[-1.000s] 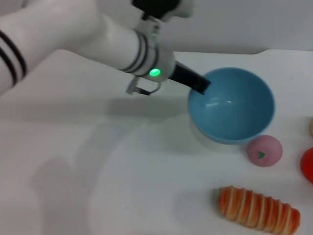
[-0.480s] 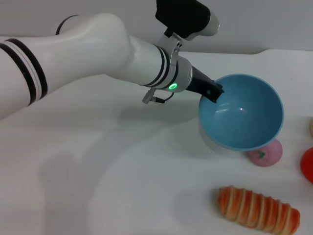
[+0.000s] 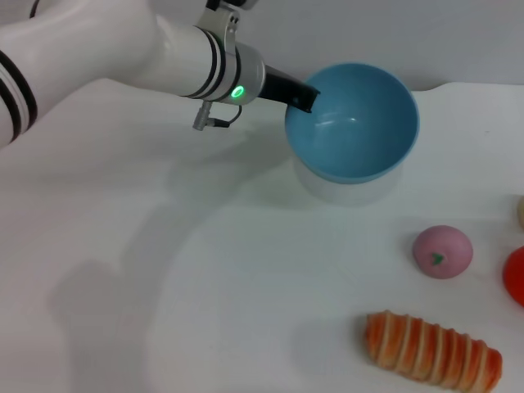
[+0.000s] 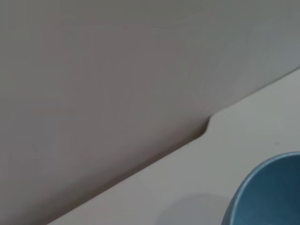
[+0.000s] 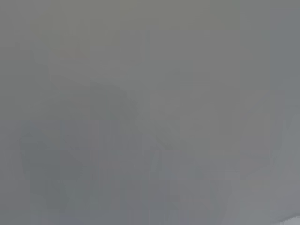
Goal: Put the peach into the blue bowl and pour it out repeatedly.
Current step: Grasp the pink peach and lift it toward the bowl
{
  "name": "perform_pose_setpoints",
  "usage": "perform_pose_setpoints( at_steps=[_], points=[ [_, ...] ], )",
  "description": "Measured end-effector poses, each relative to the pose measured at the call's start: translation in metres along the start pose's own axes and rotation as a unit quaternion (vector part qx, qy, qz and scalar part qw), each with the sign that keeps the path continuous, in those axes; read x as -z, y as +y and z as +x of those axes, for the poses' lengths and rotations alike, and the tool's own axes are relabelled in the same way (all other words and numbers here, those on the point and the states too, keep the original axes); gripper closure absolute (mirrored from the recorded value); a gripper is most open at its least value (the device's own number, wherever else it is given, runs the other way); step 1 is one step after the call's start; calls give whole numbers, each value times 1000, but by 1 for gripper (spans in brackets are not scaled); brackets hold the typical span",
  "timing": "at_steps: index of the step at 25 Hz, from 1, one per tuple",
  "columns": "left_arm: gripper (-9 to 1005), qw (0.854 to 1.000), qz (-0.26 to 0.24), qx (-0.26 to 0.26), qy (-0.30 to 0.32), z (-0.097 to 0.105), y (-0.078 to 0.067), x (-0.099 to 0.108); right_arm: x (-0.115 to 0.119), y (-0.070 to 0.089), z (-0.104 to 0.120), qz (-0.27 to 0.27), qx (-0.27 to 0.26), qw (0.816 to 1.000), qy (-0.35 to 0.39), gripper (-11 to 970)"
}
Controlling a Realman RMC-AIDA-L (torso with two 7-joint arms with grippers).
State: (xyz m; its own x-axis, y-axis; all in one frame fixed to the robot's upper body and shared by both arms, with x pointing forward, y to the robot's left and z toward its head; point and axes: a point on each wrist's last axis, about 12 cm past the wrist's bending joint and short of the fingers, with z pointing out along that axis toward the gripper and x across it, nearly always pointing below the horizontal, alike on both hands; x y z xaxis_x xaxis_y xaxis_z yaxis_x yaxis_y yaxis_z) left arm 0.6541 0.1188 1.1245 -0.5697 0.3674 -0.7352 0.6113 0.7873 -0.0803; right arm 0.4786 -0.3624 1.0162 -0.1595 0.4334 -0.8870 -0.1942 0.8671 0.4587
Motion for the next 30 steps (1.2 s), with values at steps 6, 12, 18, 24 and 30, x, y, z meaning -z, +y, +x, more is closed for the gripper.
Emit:
perform_pose_setpoints(
  at_steps=[6, 12, 18, 24, 30],
  points=[
    [998, 1000, -3, 0, -1, 1, 0, -1, -9, -11, -39, -48, -58, 987, 142, 338],
    [996, 1000, -2, 5, -4, 2, -1, -2, -41, 4, -44, -71, -76, 945, 309, 338],
    [997, 1000, -1, 4, -3, 3, -2, -3, -72, 30, -25, -93, -46, 918, 383, 338],
    [998, 1000, -5, 11, -1, 9, 1, -2, -85, 40, -6, -77, -30, 899, 429, 342],
    [997, 1000, -8, 11, -2, 10, 2, -2, -87, 43, -1, -74, -23, 895, 440, 358]
  ],
)
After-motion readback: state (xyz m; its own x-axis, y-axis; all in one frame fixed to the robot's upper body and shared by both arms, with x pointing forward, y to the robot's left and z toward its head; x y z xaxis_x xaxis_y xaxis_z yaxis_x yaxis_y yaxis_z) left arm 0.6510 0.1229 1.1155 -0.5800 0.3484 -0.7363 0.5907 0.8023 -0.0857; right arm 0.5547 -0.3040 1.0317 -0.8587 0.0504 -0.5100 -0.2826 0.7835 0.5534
